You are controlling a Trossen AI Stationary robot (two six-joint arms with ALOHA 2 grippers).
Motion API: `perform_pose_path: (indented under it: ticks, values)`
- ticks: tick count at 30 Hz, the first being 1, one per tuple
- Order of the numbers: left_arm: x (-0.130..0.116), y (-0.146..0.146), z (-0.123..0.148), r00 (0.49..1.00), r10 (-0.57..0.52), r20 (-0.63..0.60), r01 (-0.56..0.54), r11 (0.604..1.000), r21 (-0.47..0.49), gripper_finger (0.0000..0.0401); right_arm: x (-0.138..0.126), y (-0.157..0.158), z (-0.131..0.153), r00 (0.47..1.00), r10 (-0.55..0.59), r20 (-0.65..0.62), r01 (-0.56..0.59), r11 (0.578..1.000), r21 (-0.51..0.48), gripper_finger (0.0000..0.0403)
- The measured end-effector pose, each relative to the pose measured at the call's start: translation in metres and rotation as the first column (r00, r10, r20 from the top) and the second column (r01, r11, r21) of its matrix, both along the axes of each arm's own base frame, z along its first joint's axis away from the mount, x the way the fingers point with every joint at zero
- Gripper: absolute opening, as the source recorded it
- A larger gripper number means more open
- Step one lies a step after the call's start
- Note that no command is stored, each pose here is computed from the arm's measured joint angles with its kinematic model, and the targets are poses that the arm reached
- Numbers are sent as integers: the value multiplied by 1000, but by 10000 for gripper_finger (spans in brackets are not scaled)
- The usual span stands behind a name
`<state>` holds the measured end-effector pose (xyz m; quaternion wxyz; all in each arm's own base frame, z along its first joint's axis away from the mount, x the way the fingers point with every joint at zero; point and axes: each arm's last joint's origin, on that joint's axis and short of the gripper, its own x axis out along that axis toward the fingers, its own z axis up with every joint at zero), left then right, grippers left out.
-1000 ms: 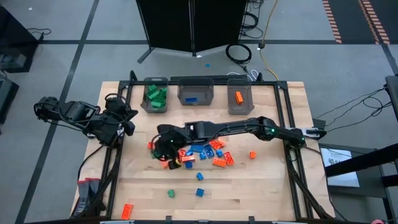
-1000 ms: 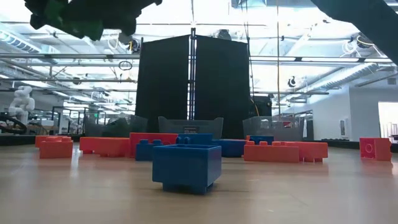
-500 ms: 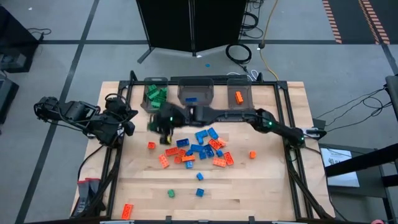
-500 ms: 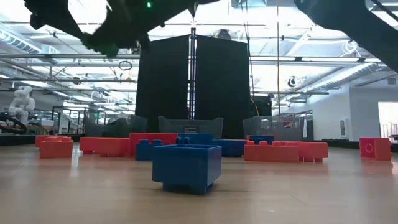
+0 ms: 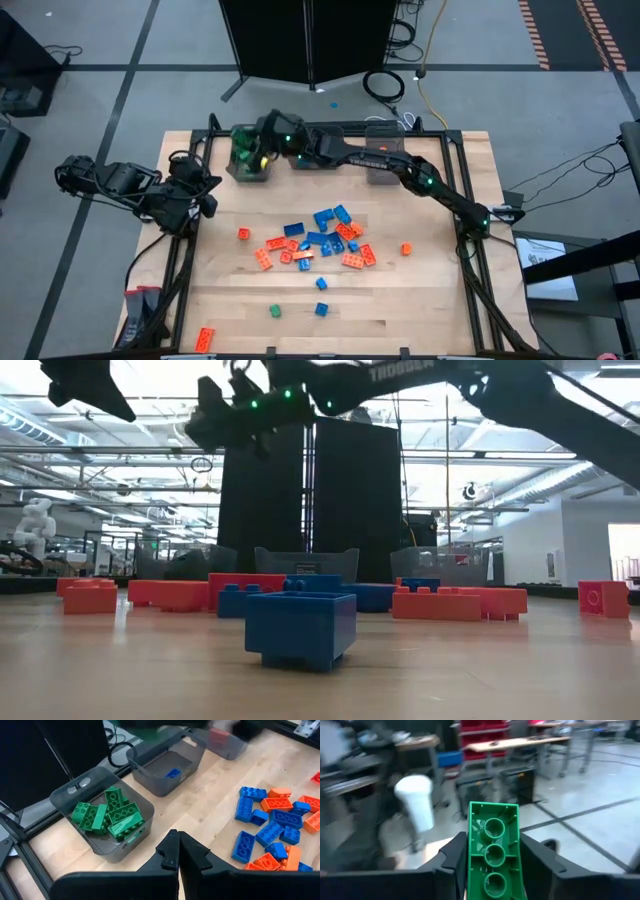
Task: Sort blocks
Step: Put the green game piece into the left black bin
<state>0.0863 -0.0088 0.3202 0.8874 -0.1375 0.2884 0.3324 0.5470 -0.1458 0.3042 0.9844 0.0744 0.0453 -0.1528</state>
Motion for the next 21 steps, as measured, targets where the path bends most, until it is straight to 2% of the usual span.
perform_pose_path:
  ticks: [3, 10, 15, 21]
  values:
    - [0, 0, 0, 1000, 4, -1, -4, 1000, 7, 0, 0, -19, -6, 996, -73, 51, 73, 997, 16, 123]
    - [-1, 1, 0, 1000, 16, 4, -16, 1000, 22, 0, 0, -55, -30, 979, -161, 126, 145, 981, 128, 123]
    - [-1, 1, 0, 1000, 26, 7, -26, 999, 38, 0, 5, -66, -57, 967, -206, 150, 163, 953, 256, 123]
    - [-1, 2, 1, 999, 33, 9, -33, 998, 48, 0, 12, -69, -83, 936, -276, 220, 167, 895, 414, 123]
